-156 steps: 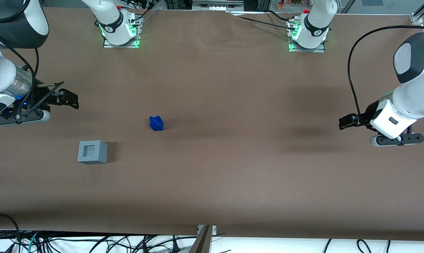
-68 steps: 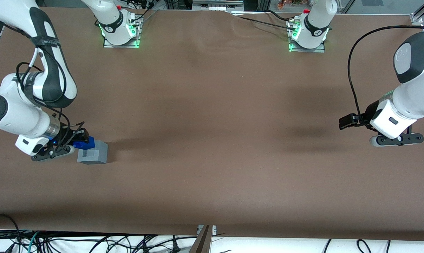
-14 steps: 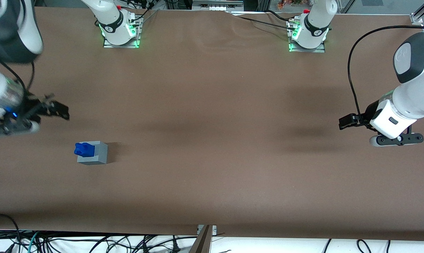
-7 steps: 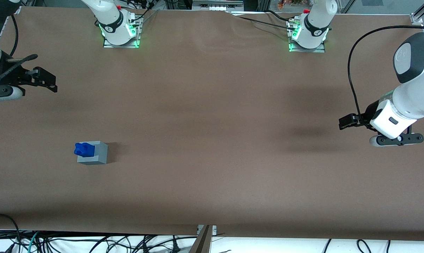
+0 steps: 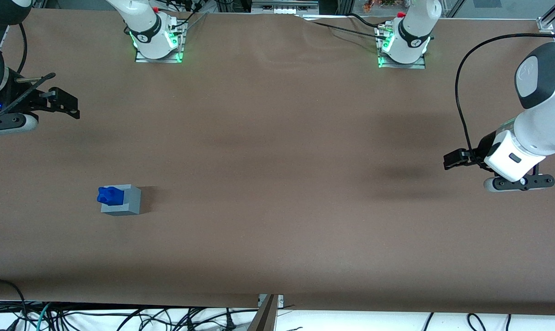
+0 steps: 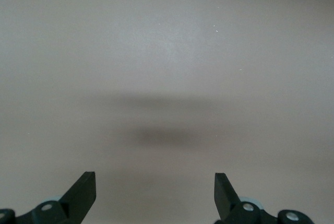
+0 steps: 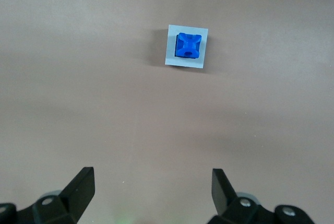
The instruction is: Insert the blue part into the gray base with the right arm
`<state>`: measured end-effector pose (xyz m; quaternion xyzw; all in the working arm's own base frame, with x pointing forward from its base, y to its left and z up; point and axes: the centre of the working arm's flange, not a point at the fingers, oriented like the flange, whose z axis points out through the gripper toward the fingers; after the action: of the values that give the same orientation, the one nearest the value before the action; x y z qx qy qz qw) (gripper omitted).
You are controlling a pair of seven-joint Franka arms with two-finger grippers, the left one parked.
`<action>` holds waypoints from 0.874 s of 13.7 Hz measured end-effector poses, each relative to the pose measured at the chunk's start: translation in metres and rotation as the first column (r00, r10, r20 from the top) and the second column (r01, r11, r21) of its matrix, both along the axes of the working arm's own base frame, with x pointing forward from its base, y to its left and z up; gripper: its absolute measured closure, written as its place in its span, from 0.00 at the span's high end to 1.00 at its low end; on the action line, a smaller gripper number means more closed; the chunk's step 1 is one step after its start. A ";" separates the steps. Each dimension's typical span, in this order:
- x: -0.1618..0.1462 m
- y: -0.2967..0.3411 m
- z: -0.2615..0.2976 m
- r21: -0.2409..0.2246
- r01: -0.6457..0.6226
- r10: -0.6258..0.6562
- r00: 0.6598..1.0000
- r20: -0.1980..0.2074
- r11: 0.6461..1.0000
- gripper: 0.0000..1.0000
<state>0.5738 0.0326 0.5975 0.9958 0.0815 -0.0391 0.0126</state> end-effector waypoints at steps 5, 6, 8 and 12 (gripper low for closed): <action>0.000 -0.002 0.000 0.001 -0.010 0.010 1.000 -0.004 1.000 1.00; -0.001 -0.002 0.001 0.001 -0.012 0.012 1.000 -0.004 1.000 1.00; -0.002 -0.002 0.003 0.001 -0.015 0.015 1.000 -0.003 1.000 1.00; -0.002 -0.002 0.004 0.001 -0.018 0.018 1.000 -0.005 1.000 1.00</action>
<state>0.5719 0.0310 0.6016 0.9950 0.0906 -0.0412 0.0124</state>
